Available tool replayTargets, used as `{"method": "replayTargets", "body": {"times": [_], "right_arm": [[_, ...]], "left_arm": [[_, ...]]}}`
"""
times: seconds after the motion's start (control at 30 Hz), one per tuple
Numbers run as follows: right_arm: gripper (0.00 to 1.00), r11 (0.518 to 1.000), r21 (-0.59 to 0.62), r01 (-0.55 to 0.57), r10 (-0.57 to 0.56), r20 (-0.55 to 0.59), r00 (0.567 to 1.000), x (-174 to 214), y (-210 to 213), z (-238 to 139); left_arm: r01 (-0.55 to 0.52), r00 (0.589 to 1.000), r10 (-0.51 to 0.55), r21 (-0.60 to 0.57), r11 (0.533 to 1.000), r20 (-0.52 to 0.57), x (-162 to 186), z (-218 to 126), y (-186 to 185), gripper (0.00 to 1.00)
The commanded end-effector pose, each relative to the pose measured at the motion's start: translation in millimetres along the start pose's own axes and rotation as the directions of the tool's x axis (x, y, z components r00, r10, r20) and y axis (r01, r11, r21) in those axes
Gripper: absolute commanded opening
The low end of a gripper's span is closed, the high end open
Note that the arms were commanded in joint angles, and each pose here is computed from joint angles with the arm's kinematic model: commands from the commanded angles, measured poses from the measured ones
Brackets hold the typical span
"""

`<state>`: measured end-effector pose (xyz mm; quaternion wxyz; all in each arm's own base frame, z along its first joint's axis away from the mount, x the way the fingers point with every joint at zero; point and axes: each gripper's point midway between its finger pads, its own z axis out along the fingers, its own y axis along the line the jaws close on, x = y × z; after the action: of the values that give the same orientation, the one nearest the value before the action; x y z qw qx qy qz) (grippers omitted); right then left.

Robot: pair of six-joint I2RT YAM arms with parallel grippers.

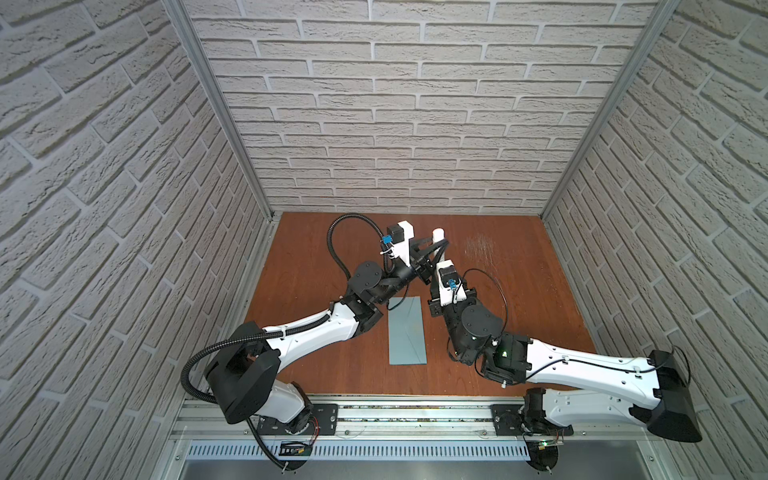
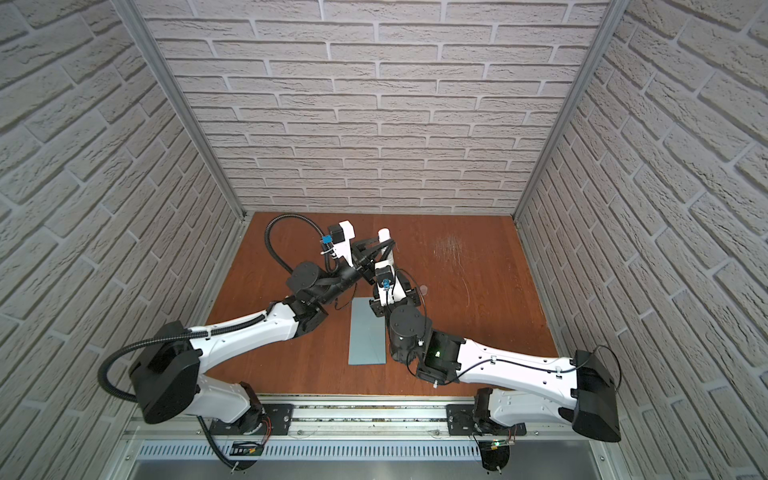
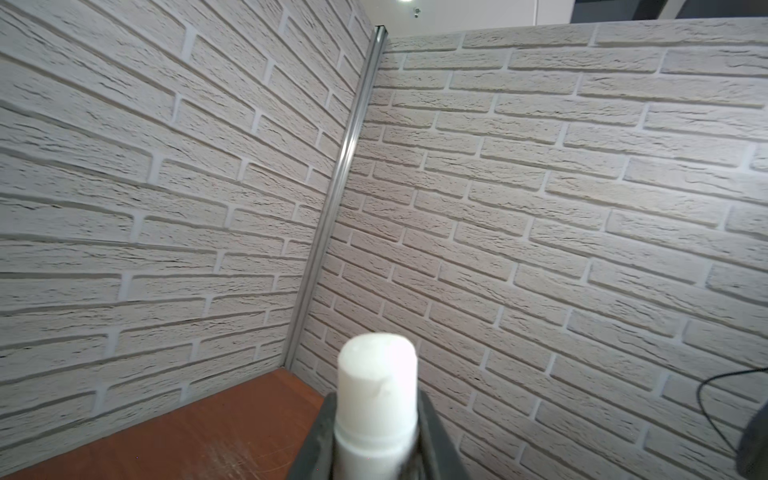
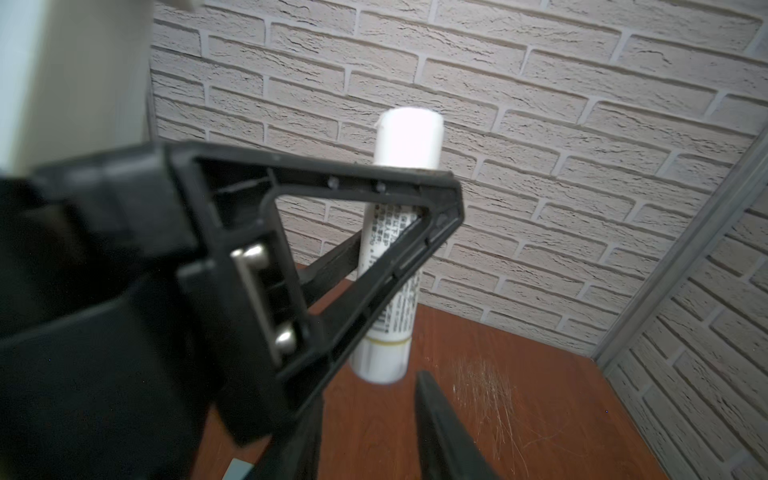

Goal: Place the letter into the envelope and seal it
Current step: 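Open the right gripper and draw it back from the glue stick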

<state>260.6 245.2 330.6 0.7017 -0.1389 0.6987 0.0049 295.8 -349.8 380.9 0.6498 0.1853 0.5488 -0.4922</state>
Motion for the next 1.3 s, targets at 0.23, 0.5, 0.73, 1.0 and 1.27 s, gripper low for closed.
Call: {"method": "replayTargets", "body": {"times": [0.23, 0.5, 0.73, 1.0, 1.27], "right_arm": [[0.54, 0.861, -0.493, -0.124, 0.128, -0.027, 0.991, -4, 11, -17], [0.52, 0.761, -0.615, -0.206, 0.228, -0.043, 0.973, -5, 12, -16], [0.52, 0.66, -0.689, -0.299, 0.363, -0.057, 0.93, -13, 8, -5], [0.52, 0.603, -0.723, -0.336, 0.433, -0.057, 0.9, -21, 5, 11], [0.52, 0.554, -0.763, -0.333, 0.474, -0.039, 0.88, -31, 9, 14]], "left_arm": [[0.043, 0.999, -0.045, 0.16, 0.986, 0.009, -38, -18, 4, 0.0], [0.143, 0.982, -0.178, 0.35, 0.926, 0.069, -61, -31, -4, 0.0], [0.18, 0.978, -0.208, 0.437, 0.881, 0.016, -59, -28, -19, 0.0], [0.189, 0.978, -0.207, 0.463, 0.866, -0.01, -56, -28, -25, 0.0], [0.193, 0.978, -0.205, 0.488, 0.852, -0.029, -54, -26, -33, 0.0]]}}
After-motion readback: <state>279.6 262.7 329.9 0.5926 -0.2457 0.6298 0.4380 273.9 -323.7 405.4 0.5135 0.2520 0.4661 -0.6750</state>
